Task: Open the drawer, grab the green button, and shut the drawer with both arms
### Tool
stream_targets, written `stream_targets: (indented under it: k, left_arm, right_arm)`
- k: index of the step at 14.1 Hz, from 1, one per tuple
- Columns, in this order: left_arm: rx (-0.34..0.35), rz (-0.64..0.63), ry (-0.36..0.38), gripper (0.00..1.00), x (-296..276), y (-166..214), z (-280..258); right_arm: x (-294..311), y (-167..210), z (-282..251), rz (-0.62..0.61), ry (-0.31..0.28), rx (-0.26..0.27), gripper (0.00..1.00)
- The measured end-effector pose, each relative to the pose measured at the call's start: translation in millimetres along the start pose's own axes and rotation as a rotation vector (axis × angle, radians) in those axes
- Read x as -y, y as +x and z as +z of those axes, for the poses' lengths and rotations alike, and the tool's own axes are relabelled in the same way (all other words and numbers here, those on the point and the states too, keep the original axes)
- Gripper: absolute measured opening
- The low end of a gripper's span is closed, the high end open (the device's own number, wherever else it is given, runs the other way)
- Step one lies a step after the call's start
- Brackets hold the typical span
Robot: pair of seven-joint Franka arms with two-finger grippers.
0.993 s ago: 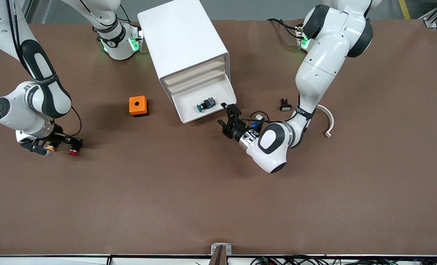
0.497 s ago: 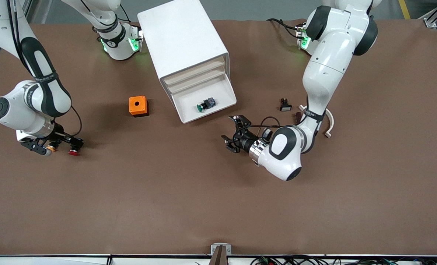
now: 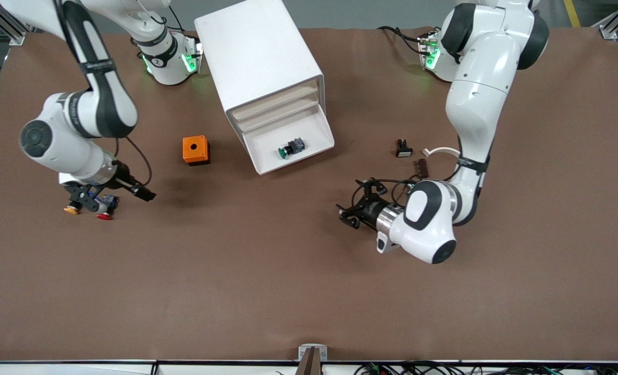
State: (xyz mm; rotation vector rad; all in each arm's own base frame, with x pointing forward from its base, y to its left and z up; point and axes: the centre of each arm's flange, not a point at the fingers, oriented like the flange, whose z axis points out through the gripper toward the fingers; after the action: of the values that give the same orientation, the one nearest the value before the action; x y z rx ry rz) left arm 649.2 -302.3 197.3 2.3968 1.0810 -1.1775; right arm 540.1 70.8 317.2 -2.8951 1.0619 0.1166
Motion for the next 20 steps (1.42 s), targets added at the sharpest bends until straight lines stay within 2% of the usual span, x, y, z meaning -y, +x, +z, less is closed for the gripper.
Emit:
stream_targets:
  k: [3,5,7,10,13,16,20]
  left_arm:
    - [-0.078,0.178,-0.025,1.0,29,44,-54]
    - [-0.15,0.279,-0.025,1.0,48,51,-96]
    - [-0.245,0.329,0.0,1.0,63,42,-138]
    - [-0.421,0.413,0.102,1.0,77,7,-184]
    - [-0.494,0.536,0.125,1.0,91,-16,-222]
    - [-0.545,0.615,0.082,1.0,129,-18,-281]
    - [-0.617,0.631,0.018,1.0,171,-52,-343]
  right_arm:
    - [66,-73,-7,0.104,-0.005,-0.001,1.0]
    - [100,-116,-16,0.165,0.005,-0.006,1.0]
    - [127,-154,-30,0.22,0.011,-0.006,1.0]
    - [160,-224,-41,0.273,0.021,-0.007,1.0]
    - [181,-291,-39,0.301,0.025,-0.01,1.0]
    - [196,-328,-23,0.304,0.008,-0.03,1.0]
    - [214,-345,13,0.306,-0.027,-0.06,1.0]
